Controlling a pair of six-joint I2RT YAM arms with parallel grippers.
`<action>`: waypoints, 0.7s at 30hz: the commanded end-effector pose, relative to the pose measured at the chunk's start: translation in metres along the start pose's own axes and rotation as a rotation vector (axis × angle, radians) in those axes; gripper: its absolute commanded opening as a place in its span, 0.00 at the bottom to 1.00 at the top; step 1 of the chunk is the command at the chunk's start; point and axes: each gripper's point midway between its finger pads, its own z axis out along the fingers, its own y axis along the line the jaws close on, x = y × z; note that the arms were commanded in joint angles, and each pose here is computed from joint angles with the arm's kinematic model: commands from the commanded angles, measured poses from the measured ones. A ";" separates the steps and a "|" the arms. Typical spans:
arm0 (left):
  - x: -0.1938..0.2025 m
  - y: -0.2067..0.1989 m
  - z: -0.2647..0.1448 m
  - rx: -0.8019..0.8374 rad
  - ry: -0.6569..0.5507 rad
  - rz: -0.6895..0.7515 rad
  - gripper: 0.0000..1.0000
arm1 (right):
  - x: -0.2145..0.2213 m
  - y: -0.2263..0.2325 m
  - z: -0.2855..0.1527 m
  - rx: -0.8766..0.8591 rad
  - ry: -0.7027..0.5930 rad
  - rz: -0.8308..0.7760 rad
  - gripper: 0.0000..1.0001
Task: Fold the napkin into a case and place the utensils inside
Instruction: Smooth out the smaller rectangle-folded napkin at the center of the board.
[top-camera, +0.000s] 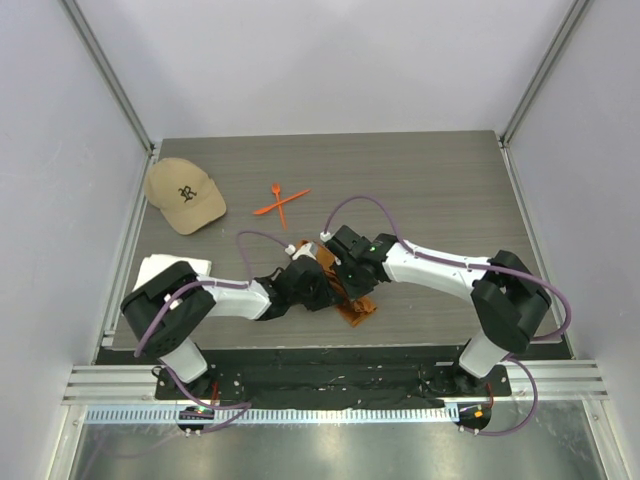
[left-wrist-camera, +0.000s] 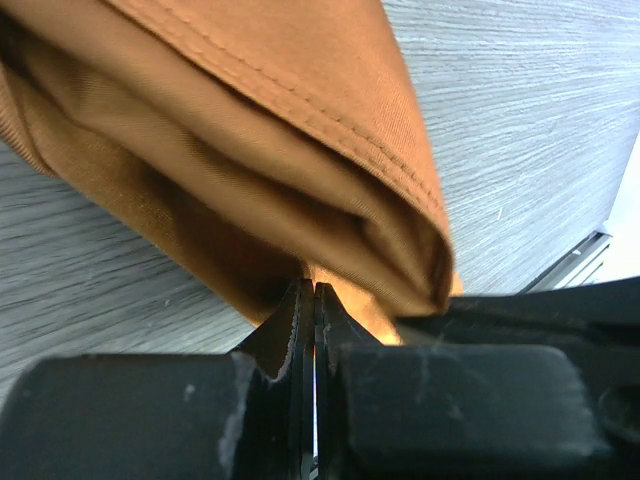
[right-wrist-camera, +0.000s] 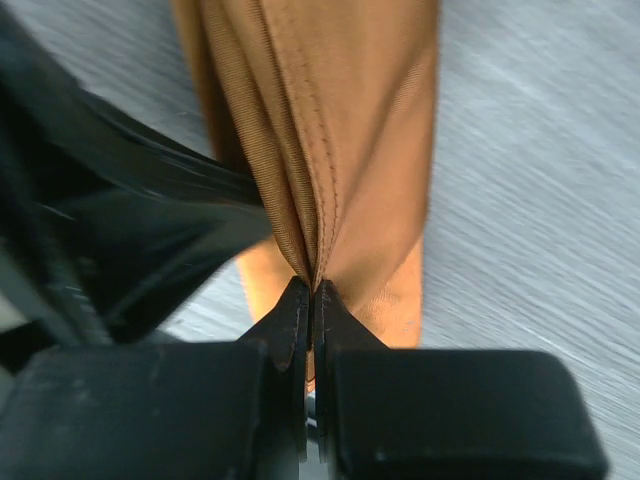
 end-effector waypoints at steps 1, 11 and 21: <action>0.003 0.000 0.003 -0.015 0.005 0.008 0.00 | -0.011 0.032 0.000 -0.146 -0.027 0.058 0.01; -0.002 0.004 -0.006 -0.043 -0.030 0.025 0.00 | 0.005 0.032 0.024 -0.154 0.020 0.093 0.01; -0.003 0.005 -0.033 -0.050 -0.032 0.066 0.06 | 0.019 0.024 0.040 -0.146 0.040 0.088 0.01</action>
